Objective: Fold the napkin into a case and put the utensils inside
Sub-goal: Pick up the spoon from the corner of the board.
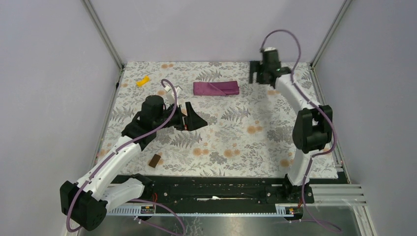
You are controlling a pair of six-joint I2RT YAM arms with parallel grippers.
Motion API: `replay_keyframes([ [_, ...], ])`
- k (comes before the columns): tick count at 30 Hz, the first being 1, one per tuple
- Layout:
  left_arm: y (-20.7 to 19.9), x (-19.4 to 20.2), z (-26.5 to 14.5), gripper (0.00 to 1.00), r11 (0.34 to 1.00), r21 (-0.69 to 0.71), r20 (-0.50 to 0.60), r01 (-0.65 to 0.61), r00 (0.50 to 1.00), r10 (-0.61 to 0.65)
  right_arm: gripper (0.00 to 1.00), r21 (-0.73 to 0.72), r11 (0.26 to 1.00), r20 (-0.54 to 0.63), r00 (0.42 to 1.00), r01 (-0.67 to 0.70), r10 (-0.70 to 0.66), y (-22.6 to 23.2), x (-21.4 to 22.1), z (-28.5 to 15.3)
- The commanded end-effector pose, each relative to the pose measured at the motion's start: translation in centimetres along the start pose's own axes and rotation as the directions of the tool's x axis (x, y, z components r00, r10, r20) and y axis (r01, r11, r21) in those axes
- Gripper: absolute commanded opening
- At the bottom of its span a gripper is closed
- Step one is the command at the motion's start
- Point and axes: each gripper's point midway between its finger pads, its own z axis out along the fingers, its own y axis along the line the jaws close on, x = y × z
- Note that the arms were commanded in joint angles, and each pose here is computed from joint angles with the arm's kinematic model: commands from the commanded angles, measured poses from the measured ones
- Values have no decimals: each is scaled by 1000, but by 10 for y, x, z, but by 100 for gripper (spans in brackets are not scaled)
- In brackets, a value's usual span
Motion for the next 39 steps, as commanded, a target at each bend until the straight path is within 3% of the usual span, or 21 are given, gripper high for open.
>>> replay_keyframes([
  [1,-27,-16,-15,99,994,68,34,-81,996,78,92,246,960,-175,980,133,-91,-134,-11,7],
  [4,-29,-21,-17,99,991,59,38,-120,992,117,93,239,969,-167,985,70,-30,-176,-32,24],
  [9,-32,-35,-16,99,981,45,59,-188,981,185,81,272,960,-239,971,63,4,-228,-36,64],
  [13,-31,-47,-17,99,974,5,70,-226,972,226,68,263,965,-252,967,25,43,-252,-25,80],
  [16,-33,-53,-19,99,971,-10,79,-238,968,238,53,267,963,-265,963,25,49,-266,-9,92],
  [29,-30,-49,-3,99,978,42,66,-202,978,199,38,262,963,-302,953,57,25,-282,20,124],
  [34,-28,-47,-1,99,980,44,58,-192,980,189,37,245,967,-307,952,76,3,-285,25,134],
  [39,-26,-44,2,99,984,50,50,-170,985,167,26,203,976,-340,940,77,-3,-280,41,143],
])
